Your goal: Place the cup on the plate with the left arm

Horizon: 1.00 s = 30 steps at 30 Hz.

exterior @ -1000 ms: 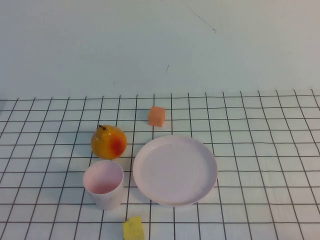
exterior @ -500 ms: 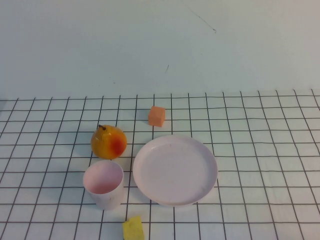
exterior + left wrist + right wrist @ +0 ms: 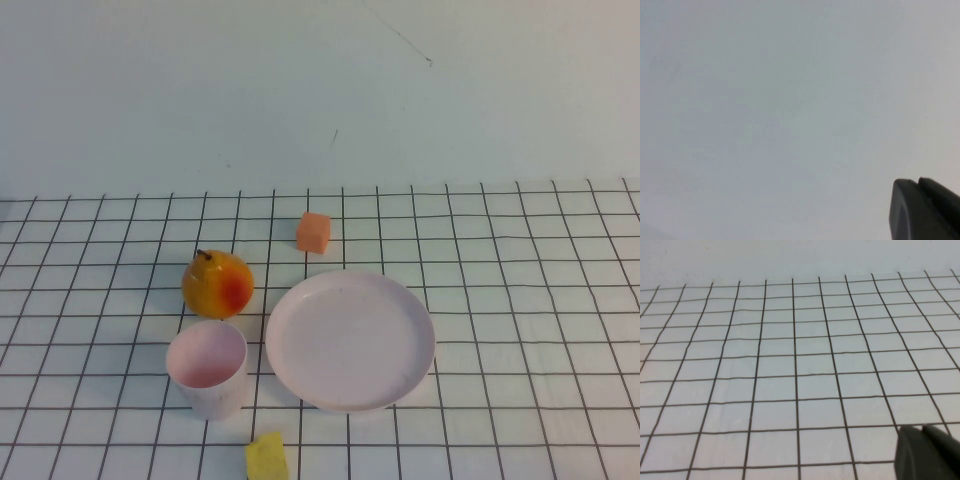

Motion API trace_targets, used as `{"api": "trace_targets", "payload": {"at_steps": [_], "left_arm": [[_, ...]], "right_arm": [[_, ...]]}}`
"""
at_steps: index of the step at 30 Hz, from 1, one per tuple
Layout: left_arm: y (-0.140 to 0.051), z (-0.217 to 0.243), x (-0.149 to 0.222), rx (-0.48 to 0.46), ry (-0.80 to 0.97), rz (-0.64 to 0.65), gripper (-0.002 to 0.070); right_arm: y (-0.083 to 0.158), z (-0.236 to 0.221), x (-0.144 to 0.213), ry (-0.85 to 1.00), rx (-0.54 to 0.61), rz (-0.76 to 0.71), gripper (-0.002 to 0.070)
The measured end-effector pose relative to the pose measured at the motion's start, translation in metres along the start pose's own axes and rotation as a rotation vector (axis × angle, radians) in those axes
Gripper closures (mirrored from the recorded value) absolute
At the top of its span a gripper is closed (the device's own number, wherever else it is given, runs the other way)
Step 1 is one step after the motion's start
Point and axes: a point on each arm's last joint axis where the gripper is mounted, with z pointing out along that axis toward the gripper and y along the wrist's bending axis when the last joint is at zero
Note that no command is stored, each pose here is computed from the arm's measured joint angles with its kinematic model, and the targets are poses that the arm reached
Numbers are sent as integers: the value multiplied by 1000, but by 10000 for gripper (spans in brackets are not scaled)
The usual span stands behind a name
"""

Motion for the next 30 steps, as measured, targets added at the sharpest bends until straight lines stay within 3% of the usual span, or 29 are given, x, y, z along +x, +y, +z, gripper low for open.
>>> {"api": "trace_targets", "payload": {"at_steps": [5,9,13,18,21,26,28,30], "left_arm": [[20,44,43,-267,415,18,677],[23,66,65,-323,593,-18,677],[15,86,88,-233,773,-49,677],[1,106,121,64,1037,104,677],[-3,117,141,179,1165,100,677],[1,135,168,196,1304,58,673],[5,142,178,186,1345,53,643],[8,148,188,177,1378,48,568]], "right_arm": [[0,0,0,0,0,0,681],[0,0,0,0,0,0,681],[0,0,0,0,0,0,681],[0,0,0,0,0,0,681],[0,0,0,0,0,-7,681],[0,0,0,0,0,-7,681],[0,0,0,0,0,0,681],[0,0,0,0,0,0,681]]}}
